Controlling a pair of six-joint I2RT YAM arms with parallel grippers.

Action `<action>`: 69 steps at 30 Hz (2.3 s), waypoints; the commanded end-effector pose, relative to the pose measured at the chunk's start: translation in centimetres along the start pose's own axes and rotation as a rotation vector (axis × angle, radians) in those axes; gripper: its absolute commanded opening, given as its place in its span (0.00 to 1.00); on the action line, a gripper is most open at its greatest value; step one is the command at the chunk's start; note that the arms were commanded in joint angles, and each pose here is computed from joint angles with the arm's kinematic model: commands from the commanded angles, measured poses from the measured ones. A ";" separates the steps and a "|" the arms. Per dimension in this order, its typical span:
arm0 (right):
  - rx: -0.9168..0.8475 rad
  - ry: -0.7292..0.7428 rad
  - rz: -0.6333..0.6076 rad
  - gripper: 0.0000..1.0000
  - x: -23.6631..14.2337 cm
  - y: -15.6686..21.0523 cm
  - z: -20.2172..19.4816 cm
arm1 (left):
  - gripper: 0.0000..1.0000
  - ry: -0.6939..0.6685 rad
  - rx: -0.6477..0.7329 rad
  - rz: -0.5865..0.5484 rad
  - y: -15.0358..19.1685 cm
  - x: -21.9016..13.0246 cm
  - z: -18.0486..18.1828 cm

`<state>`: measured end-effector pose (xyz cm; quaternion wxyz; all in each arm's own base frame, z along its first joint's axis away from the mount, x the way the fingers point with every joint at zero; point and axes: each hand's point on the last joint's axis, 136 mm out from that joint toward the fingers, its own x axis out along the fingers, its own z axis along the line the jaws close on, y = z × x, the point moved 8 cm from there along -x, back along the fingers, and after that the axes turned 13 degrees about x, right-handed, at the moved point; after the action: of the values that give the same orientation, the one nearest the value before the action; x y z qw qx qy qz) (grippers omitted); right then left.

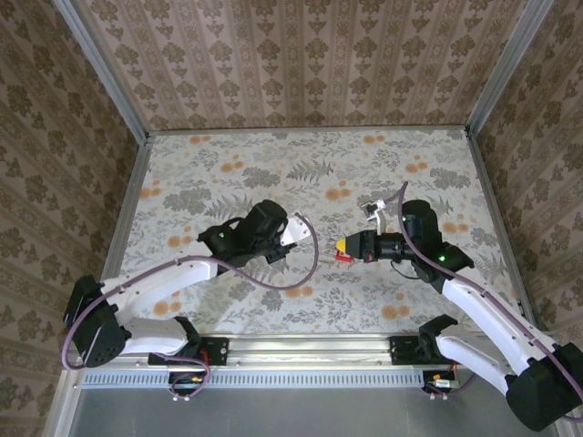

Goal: Unlock with the key

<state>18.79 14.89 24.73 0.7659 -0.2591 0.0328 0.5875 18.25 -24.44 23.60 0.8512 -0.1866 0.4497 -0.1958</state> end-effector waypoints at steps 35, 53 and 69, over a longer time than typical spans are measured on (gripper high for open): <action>0.017 0.001 0.181 0.01 4.6 0.0 1.2 | 0.30 -0.061 0.237 -0.010 -1.7 -0.8 -3.6; 0.040 -0.015 0.195 0.01 5.3 -0.4 1.2 | 0.30 -0.050 0.253 -0.002 -1.5 -0.7 -4.1; 0.049 -0.028 0.215 0.01 5.9 -0.6 1.2 | 0.30 -0.053 0.269 -0.008 -1.6 -0.7 -4.3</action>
<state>20.54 19.89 22.54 0.7076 -0.2302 0.0915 0.6617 14.19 -25.93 22.75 0.8763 -0.0867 0.4036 -0.2483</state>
